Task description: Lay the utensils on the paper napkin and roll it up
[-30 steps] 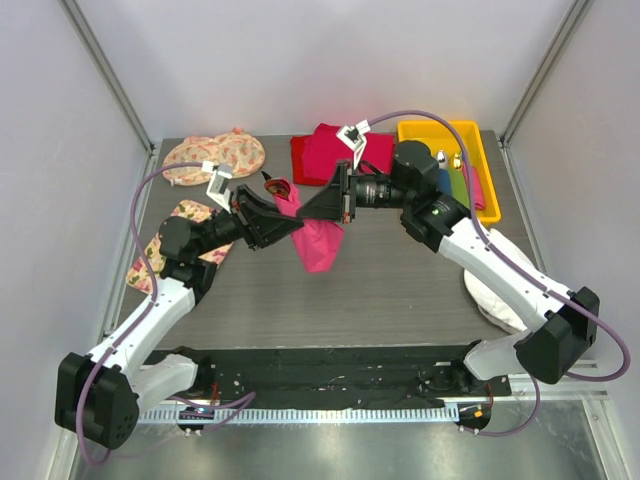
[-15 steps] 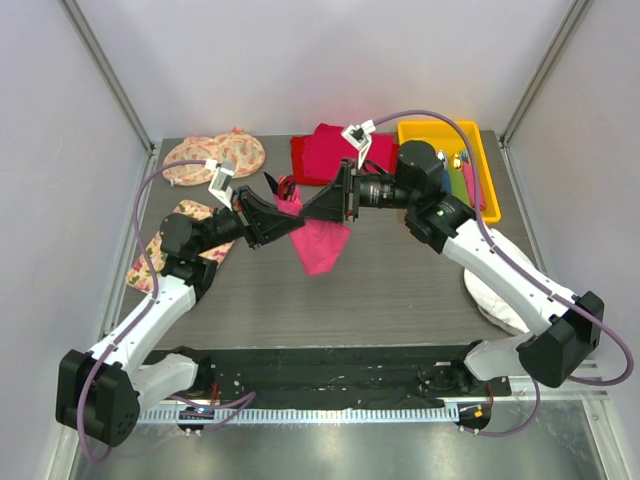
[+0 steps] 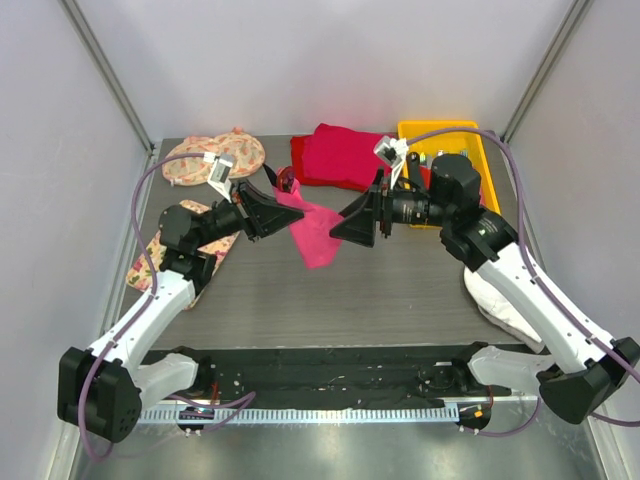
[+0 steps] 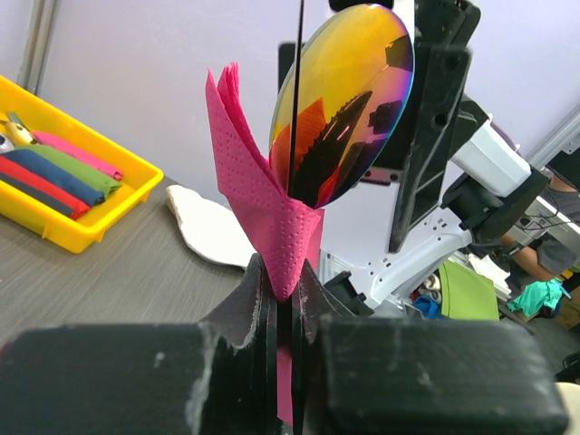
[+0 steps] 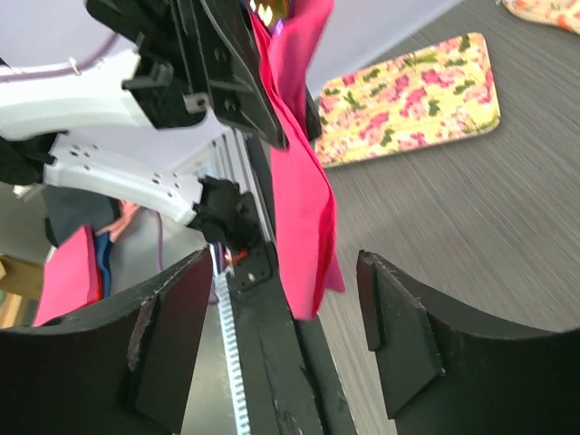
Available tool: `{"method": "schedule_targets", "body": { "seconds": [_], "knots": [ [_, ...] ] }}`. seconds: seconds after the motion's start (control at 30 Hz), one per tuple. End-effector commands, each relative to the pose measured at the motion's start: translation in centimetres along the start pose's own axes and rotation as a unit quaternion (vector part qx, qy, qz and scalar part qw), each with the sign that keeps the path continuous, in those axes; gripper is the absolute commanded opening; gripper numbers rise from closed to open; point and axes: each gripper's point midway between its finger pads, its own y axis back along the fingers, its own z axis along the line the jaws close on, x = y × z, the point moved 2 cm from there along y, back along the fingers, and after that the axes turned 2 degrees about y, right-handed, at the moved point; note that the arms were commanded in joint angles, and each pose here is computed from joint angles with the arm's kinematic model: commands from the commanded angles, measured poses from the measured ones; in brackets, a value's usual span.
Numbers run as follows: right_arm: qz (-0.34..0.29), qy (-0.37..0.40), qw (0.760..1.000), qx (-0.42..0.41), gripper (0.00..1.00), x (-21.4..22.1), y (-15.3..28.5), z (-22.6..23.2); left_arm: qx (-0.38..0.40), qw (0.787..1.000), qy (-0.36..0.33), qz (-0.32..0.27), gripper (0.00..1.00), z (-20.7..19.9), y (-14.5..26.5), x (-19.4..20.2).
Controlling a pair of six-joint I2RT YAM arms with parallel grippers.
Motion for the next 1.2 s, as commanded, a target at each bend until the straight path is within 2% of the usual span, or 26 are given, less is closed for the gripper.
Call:
{"method": "schedule_targets", "body": {
  "seconds": [0.0,0.13,0.17,0.23,0.27,0.33,0.37,0.4,0.7,0.87,1.17],
  "knots": [
    [0.019,0.026,0.999,0.033,0.70,1.6,1.0,-1.1,0.015,0.999,-0.029,-0.027,0.00,-1.5,-0.5,-2.5],
    [0.022,0.016,0.998,0.061,0.56,2.0,1.2,-2.1,0.015,0.999,-0.029,-0.027,0.00,-1.6,-0.5,-2.5],
    [0.022,0.014,0.998,0.063,0.47,2.0,1.2,-2.2,0.015,0.999,-0.029,-0.027,0.00,-1.7,-0.5,-2.5],
    [0.021,0.010,0.997,0.076,0.39,2.0,1.0,-2.8,0.016,0.999,-0.028,-0.026,0.00,-1.7,-0.5,-2.4],
    [0.019,0.012,0.997,0.081,0.28,1.9,1.0,-3.0,0.016,0.999,-0.028,-0.026,0.00,-1.7,-0.5,-2.5],
    [0.013,0.010,0.996,0.090,0.18,1.5,0.7,-3.4,0.017,0.999,-0.026,-0.024,0.00,-1.7,-0.5,-2.4],
    [0.012,0.009,0.996,0.092,0.06,1.4,0.6,-3.6,0.017,0.999,-0.027,-0.024,0.00,-1.8,-0.5,-2.4],
    [0.011,0.009,0.996,0.092,0.01,1.3,0.5,-3.7,0.017,0.999,-0.026,-0.024,0.00,-1.7,-0.5,-2.4],
    [0.012,-0.014,0.995,0.096,0.01,2.3,-1.2,-5.7,0.030,0.999,-0.019,-0.029,0.00,-2.7,-0.8,-3.2],
    [0.005,-0.044,0.997,0.067,0.01,2.5,-3.2,-6.3,0.038,0.999,-0.007,-0.025,0.00,-3.3,-1.2,-3.1],
    [-0.005,-0.039,0.999,-0.010,0.01,3.1,-6.4,-3.4,0.039,0.999,0.007,-0.019,0.00,-3.1,-1.7,-2.9]
  ]
}}
